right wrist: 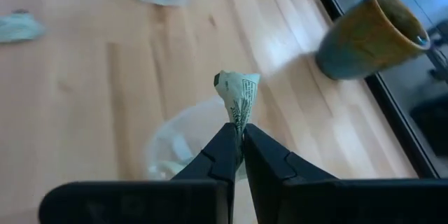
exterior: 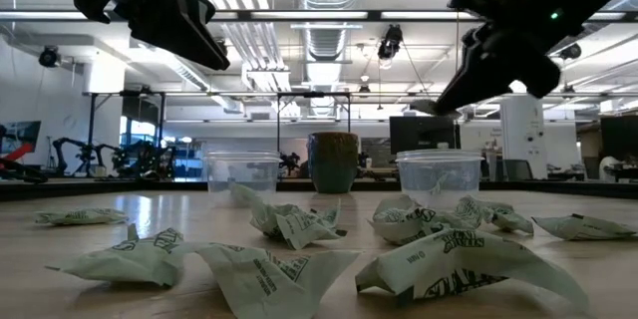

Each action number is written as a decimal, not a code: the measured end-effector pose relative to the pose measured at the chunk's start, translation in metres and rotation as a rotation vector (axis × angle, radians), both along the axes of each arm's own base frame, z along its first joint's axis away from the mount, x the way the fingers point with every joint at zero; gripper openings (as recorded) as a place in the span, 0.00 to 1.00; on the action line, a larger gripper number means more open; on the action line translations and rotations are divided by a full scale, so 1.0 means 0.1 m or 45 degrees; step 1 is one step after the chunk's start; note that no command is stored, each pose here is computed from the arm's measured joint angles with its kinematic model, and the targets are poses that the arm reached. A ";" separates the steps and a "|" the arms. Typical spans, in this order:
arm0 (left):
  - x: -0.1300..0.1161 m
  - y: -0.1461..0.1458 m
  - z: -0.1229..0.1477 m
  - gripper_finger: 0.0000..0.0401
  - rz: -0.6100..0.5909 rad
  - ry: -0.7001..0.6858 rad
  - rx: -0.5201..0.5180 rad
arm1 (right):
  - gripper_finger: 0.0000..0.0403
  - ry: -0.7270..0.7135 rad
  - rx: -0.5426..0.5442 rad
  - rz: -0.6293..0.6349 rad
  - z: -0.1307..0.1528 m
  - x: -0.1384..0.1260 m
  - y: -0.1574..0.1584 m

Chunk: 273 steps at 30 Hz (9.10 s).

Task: Pick and place Stevia / Truvia into bins
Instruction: Put the white stevia packet into the right transparent container, then put the white stevia packet into the left transparent container, then put the white stevia packet into the right transparent container

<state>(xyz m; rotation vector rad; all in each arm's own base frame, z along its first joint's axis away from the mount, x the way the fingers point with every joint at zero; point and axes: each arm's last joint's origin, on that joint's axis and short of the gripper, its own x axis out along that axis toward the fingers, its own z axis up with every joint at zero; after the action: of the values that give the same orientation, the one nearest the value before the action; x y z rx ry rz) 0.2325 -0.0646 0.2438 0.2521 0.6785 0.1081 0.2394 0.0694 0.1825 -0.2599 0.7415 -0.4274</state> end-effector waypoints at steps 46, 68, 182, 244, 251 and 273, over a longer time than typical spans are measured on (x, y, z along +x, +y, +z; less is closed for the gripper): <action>-0.22 -0.60 -0.33 0.20 0.159 0.264 -0.518 | 0.30 0.016 0.023 0.098 0.18 -0.15 0.00; -0.11 -0.78 -0.84 0.20 0.393 0.545 -0.669 | 0.26 0.028 0.062 0.101 0.17 -0.16 0.00; 0.38 0.26 -0.30 0.25 0.246 0.208 0.062 | 0.17 0.073 0.434 0.418 0.13 -0.22 0.30; 0.36 0.22 -0.27 0.25 0.238 0.187 0.049 | 0.17 0.339 0.660 0.275 -0.63 -0.86 1.10; 0.36 0.22 -0.27 0.25 0.238 0.187 0.049 | 0.17 0.321 0.634 0.273 -0.63 -0.86 1.09; 0.36 0.22 -0.27 0.25 0.254 0.181 0.030 | 0.02 0.338 0.600 0.285 -0.63 -0.87 1.07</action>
<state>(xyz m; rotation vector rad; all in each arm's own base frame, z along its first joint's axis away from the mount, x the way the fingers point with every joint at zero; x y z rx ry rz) 0.2687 -0.0424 0.2168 0.2160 0.8435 0.2912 0.1523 0.1766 0.1195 0.0470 1.0363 0.0025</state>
